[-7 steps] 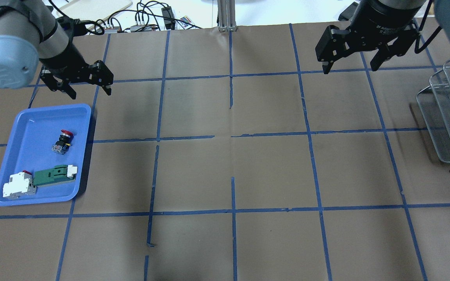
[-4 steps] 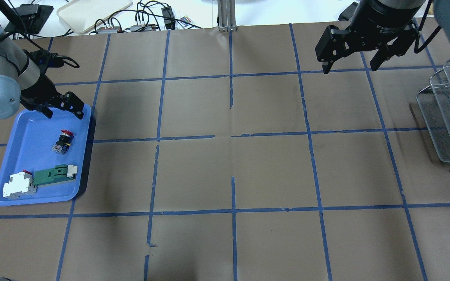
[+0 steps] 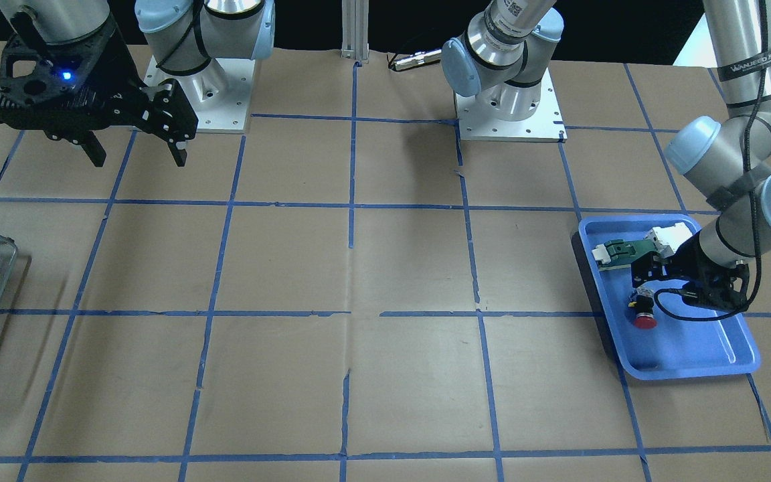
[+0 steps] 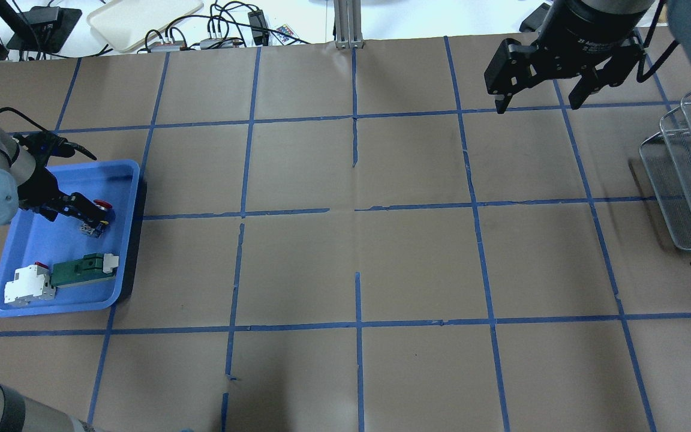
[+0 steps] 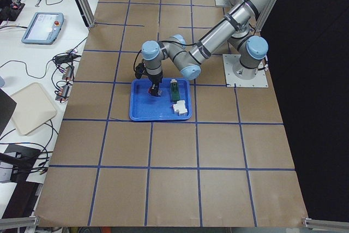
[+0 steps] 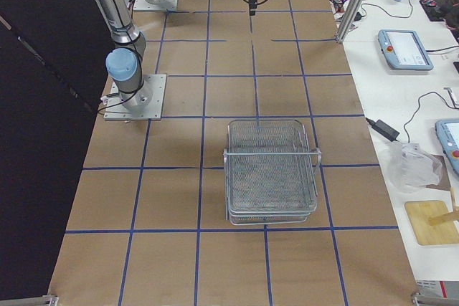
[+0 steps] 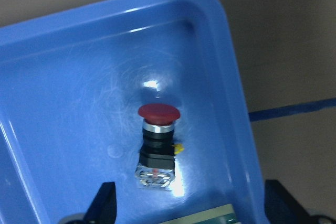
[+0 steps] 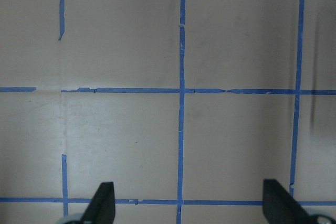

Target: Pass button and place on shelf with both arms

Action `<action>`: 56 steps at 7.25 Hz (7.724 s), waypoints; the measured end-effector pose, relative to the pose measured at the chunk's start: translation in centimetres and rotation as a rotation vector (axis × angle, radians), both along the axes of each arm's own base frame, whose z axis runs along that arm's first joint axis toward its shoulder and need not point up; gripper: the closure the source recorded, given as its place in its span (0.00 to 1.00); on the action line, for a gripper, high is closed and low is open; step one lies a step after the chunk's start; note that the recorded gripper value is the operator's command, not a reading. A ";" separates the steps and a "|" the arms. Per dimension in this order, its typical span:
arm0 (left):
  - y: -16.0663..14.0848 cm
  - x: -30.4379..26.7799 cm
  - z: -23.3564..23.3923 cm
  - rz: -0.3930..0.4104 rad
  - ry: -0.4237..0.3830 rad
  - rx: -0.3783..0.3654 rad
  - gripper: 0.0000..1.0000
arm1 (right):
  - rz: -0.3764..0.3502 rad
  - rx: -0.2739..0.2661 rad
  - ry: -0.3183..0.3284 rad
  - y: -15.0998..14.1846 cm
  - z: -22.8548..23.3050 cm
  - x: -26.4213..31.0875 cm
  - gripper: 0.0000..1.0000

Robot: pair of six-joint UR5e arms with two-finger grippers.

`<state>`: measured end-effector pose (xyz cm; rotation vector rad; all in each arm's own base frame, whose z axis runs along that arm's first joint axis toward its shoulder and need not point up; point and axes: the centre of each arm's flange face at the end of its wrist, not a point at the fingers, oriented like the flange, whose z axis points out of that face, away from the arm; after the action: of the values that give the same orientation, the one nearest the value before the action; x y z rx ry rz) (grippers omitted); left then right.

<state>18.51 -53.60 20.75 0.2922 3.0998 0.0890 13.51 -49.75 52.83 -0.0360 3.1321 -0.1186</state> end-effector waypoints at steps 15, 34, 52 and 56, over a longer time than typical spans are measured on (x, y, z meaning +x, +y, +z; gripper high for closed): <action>-3.9 -23.5 13.7 -0.845 0.114 -0.174 1.00 | 0.228 0.001 -0.015 -0.6 -0.3 -0.9 0.00; 3.9 -54.8 27.1 -1.064 0.679 -0.897 1.00 | 1.692 -0.486 -0.165 -1.6 5.2 -0.9 0.02; 4.2 -52.0 28.1 -0.810 0.559 -0.791 0.00 | 1.590 -0.316 -0.094 -5.2 1.8 -8.9 1.00; 3.9 -44.7 27.8 -0.421 0.374 -0.496 0.00 | 1.342 -0.283 -0.064 -8.6 -6.7 -32.2 1.00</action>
<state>-26.20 -49.70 48.57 1.0166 3.1678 -0.8105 -18.68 -58.36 46.13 -1.9057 2.3104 -0.4799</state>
